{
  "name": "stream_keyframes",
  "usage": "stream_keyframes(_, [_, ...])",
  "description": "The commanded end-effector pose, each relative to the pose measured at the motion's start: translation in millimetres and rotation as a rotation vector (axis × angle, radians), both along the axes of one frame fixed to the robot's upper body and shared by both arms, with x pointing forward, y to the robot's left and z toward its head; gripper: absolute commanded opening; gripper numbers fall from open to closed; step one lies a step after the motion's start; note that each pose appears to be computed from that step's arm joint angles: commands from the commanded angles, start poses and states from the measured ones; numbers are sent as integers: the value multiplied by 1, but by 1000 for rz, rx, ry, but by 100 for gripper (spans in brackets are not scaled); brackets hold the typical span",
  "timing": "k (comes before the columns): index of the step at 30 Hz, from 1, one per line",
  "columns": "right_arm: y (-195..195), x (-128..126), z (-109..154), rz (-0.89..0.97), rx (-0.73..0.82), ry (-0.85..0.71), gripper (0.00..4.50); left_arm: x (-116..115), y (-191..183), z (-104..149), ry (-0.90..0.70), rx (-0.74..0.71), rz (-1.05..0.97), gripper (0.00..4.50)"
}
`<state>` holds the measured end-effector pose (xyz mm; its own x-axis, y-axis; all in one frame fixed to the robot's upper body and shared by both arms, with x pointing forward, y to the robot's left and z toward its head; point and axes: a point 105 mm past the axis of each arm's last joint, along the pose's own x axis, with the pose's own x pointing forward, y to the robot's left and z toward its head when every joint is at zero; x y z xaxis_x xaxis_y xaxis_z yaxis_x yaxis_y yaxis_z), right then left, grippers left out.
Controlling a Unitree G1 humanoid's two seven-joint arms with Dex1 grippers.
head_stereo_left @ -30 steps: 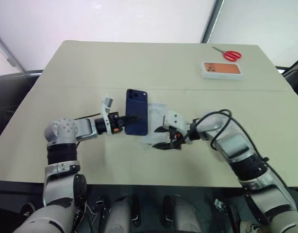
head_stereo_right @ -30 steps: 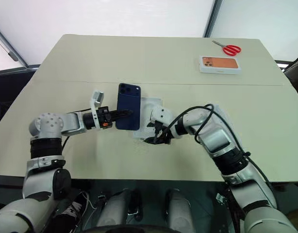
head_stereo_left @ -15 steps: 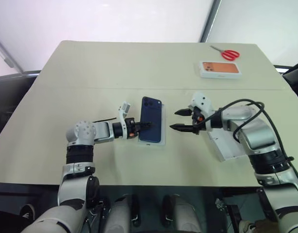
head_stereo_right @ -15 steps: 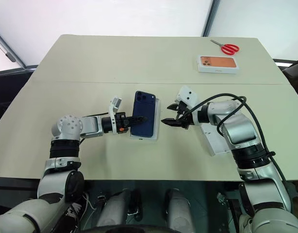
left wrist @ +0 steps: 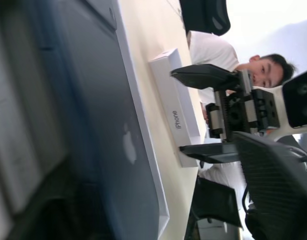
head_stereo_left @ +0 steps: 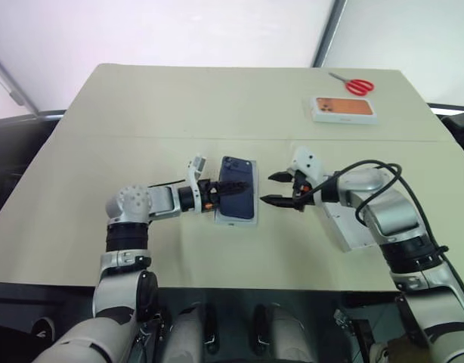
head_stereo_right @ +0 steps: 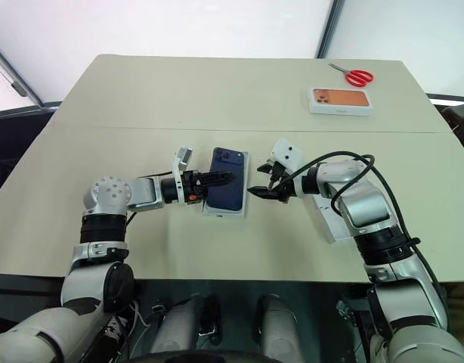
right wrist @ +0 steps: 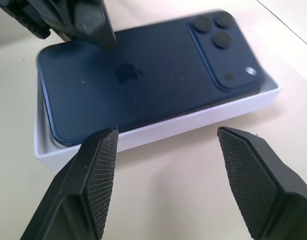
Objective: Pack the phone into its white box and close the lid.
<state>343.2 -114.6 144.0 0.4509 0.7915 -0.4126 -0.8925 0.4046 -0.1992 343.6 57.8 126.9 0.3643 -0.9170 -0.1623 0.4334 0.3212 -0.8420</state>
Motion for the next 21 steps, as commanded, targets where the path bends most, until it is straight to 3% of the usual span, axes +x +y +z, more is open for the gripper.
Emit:
stream_keyframes(1, [4, 3, 12, 14, 7, -55, 332, 1, 13, 0, -16, 49, 16, 420])
stream_keyframes(15, [13, 8, 11, 27, 7, -76, 332, -5, 26, 26, -123, 80, 4, 420])
stream_keyframes(21, [15, 10, 12, 31, 8, -82, 332, 0, 33, 18, -106, 119, 43, 420])
